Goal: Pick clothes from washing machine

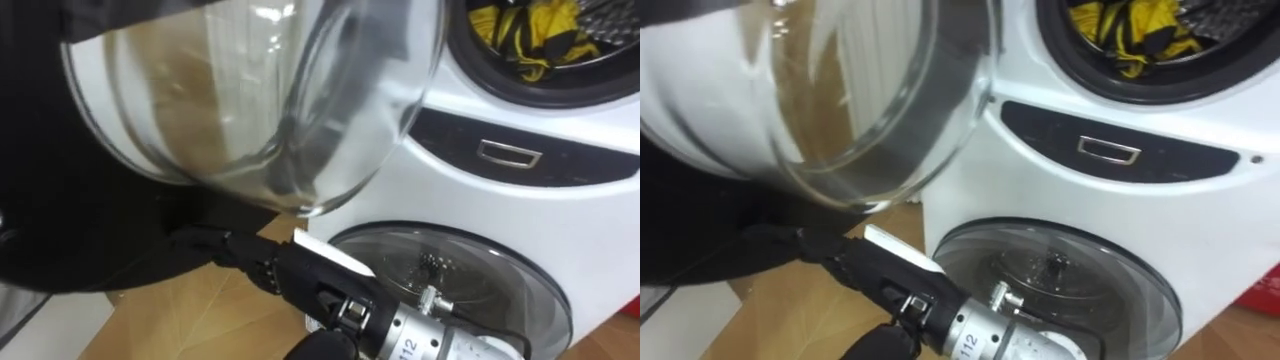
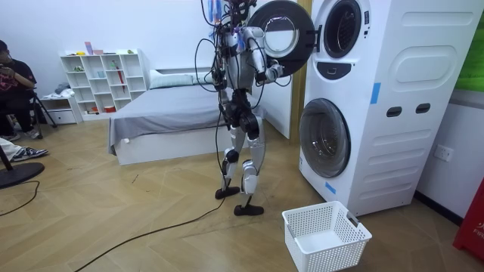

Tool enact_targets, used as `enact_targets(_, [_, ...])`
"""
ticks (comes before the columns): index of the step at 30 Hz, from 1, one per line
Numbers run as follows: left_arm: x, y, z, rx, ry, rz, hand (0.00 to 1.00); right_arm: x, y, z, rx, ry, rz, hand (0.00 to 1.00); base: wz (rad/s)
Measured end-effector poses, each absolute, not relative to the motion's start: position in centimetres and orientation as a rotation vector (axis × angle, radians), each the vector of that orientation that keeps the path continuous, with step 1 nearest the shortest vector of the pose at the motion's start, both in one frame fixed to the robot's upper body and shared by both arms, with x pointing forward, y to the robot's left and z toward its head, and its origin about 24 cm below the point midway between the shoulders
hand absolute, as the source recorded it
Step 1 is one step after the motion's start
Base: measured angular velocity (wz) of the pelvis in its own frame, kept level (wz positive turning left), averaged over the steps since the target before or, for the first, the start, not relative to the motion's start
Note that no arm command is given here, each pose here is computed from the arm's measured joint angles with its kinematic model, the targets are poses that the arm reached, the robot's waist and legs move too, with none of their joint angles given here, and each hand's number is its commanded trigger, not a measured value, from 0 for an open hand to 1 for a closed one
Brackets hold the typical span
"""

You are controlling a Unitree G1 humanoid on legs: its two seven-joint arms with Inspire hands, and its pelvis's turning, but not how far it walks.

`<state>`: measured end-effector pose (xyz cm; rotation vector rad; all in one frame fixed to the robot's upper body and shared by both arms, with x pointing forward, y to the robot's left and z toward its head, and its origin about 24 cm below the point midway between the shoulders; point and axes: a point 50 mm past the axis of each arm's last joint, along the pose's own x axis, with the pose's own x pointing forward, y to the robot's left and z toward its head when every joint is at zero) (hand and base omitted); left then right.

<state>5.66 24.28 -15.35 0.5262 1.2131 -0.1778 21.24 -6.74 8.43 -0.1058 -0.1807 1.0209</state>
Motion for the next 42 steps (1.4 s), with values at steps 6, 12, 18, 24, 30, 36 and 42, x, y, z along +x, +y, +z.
enact_targets(6, [6.0, 24.2, -15.3, 0.530, 1.203, -0.183, 0.00, 20.8, -7.5, 7.3, -0.109, -0.117, 0.997, 0.00, -0.01])
enact_targets(12, [6.1, 24.2, -15.3, 0.539, 1.215, -0.182, 0.00, 21.0, -9.2, 6.5, -0.215, -0.081, 0.890, 0.00, -0.01])
enact_targets(18, [5.9, 24.5, -15.1, 0.529, 1.218, -0.147, 0.00, 21.2, -12.2, 5.0, -0.484, -0.026, 0.641, 0.00, 0.03])
enact_targets(24, [6.1, 25.5, -14.8, 0.492, 1.219, -0.064, 0.00, 22.7, -18.0, 6.0, -0.753, -0.016, 0.307, 0.00, -0.05])
enact_targets(30, [8.0, 25.4, -14.6, 0.438, 1.186, -0.014, 0.00, 25.0, -19.5, 9.5, -0.901, -0.137, 0.094, 0.00, -0.21])
enact_targets(36, [10.5, 25.1, -14.4, 0.383, 1.148, 0.012, 0.00, 27.4, -18.3, 14.6, -0.938, -0.339, -0.015, 0.00, -0.14])
enact_targets(42, [10.8, 25.1, -14.3, 0.372, 1.149, 0.019, 0.00, 28.3, -18.0, 17.4, -0.917, -0.465, -0.117, 0.00, -0.06])
